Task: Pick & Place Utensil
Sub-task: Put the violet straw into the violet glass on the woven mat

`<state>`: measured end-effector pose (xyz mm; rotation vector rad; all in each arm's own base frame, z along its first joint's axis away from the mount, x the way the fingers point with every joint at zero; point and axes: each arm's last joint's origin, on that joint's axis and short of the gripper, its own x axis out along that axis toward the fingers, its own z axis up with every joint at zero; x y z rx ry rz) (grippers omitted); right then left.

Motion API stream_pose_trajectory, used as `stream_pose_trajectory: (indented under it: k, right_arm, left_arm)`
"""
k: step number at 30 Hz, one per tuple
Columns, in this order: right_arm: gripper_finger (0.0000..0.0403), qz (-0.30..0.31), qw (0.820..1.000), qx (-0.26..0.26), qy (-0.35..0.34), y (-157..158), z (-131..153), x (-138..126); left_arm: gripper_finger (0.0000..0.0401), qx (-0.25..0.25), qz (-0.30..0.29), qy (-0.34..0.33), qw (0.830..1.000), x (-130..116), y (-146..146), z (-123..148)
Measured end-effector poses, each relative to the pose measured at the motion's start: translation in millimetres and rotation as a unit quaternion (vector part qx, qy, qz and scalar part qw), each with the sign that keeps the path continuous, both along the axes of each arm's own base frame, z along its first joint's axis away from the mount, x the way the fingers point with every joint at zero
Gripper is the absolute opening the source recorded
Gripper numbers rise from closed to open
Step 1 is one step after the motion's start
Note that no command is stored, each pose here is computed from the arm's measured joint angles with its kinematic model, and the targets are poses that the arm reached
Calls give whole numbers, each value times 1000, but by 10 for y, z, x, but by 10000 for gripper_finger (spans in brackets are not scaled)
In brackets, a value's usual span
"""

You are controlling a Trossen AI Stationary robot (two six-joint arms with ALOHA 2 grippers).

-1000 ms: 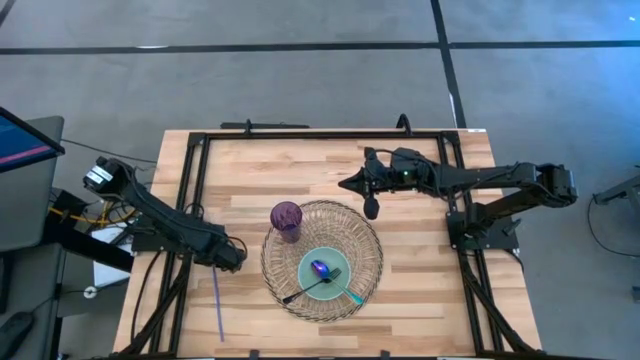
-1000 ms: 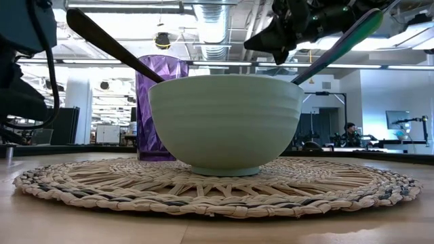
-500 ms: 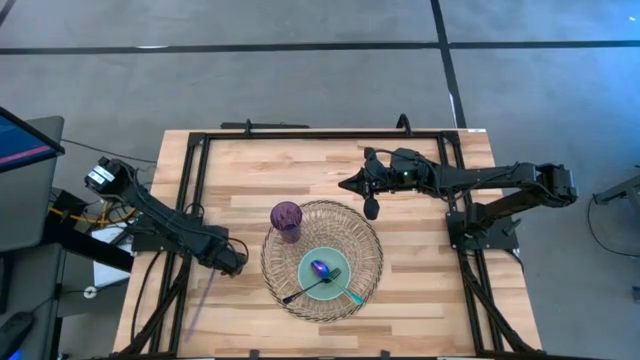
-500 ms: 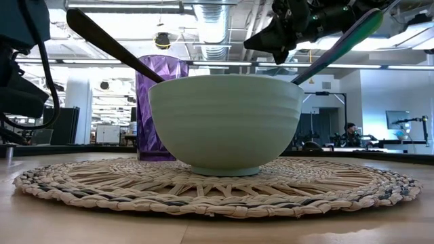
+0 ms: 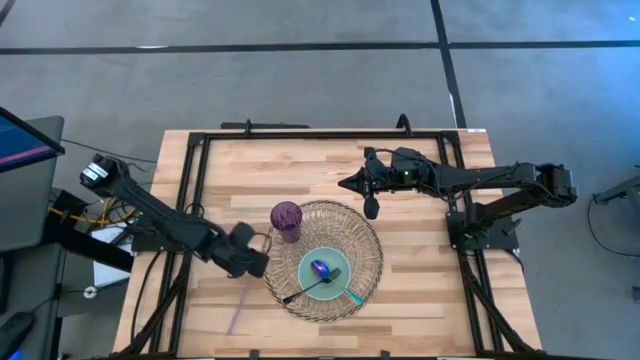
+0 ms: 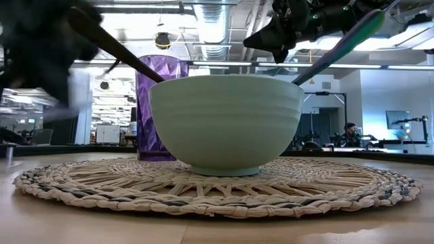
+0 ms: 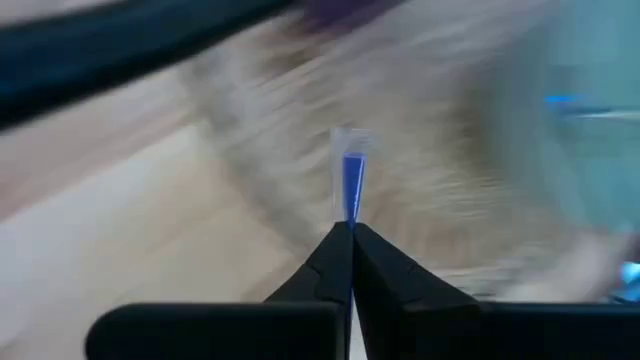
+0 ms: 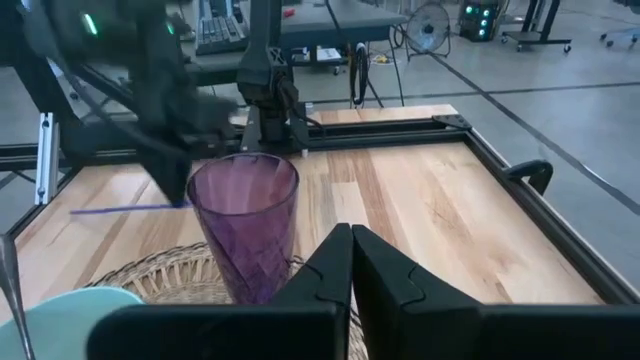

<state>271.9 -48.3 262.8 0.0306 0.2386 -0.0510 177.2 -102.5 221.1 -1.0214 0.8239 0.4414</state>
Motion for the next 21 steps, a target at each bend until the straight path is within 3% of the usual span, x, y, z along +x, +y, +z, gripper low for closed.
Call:
stream_pose_trajectory:
  k: [4, 9, 14, 21]
  right_arm:
    - [3, 0, 1000, 1, 2, 0, -6, -1]
    - [3, 0, 1000, 1, 3, 0, -6, -1]
    - [3, 0, 1000, 1, 3, 0, -7, -1]
    - [3, 0, 1000, 1, 3, 0, -6, -1]
  left_arm:
    - [4, 38, -53, -96, 993, 81, -37, 315]
    - [4, 81, -127, -257, 955, 197, -106, 746]
    - [4, 171, -172, -417, 876, 191, -105, 1142]
    - [4, 363, -175, -527, 748, -3, 28, 1533]
